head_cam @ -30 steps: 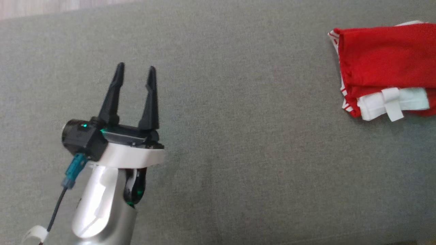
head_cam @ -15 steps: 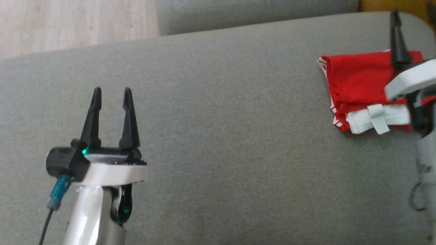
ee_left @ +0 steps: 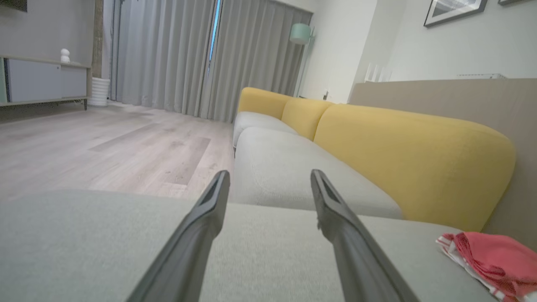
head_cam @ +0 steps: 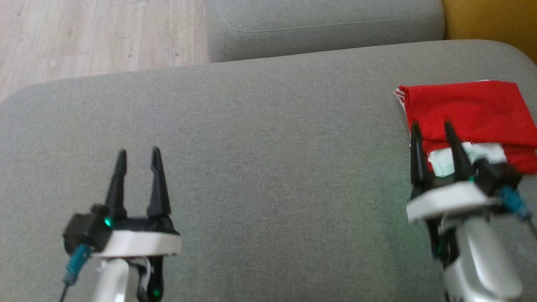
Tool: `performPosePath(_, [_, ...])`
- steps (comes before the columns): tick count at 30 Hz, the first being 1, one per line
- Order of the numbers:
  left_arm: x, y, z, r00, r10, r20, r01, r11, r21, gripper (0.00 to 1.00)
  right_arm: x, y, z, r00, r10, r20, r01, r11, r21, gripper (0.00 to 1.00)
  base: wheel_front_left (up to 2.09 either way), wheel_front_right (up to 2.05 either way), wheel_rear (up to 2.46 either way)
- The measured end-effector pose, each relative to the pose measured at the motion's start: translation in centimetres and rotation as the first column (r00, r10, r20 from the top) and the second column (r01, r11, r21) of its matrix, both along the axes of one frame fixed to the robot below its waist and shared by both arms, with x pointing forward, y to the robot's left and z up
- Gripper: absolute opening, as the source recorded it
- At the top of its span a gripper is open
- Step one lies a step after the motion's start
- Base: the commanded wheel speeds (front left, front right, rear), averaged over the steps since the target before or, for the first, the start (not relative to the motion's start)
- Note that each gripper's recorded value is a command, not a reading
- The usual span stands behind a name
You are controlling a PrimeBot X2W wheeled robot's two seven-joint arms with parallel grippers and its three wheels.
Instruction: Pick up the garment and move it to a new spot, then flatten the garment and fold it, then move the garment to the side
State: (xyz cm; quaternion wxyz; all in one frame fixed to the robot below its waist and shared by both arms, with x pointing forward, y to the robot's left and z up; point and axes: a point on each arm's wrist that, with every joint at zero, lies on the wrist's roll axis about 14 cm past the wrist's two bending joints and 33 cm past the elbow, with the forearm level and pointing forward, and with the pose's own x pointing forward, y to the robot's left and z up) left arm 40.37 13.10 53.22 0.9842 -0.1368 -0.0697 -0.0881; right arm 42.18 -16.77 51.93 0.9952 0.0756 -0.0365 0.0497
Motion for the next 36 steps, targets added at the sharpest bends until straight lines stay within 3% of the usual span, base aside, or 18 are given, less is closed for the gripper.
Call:
performPosePath(6, [-1.7, 0.2, -3.4, 0.995, 0.002, -0.104, -0.004, 1.0, -0.016, 1.0, -2.9, 0.3, -4.5, 0.993, -0.003, -0.117, 0.007, 0.999, 0.037, 1.0, 0.0, 0.0, 0.0])
performPosePath(33, [-1.8, 1.9, -4.0, 0.991, 0.052, -0.126, -0.059, 0.997, -0.056, 1.0, -2.6, 1.0, -3.0, 0.998, 0.016, -0.067, -0.012, 0.998, 0.067, 1.0, 0.0, 0.0, 0.0])
performPosePath(34, [-1.8, 1.9, -4.3, 0.989, 0.052, -0.135, -0.06, 0.997, -0.054, 0.0, -2.6, 1.1, -3.3, 0.997, 0.016, -0.078, -0.011, 0.998, 0.067, 0.0, 0.0, 0.0, 0.0])
performPosePath(36, [-2.3, 1.8, -5.6, 0.983, 0.051, -0.179, -0.061, 0.997, -0.05, 0.0, -3.2, 1.1, -4.8, 0.992, 0.017, -0.124, -0.008, 0.998, 0.068, 0.0, 0.0, 0.0, 0.0])
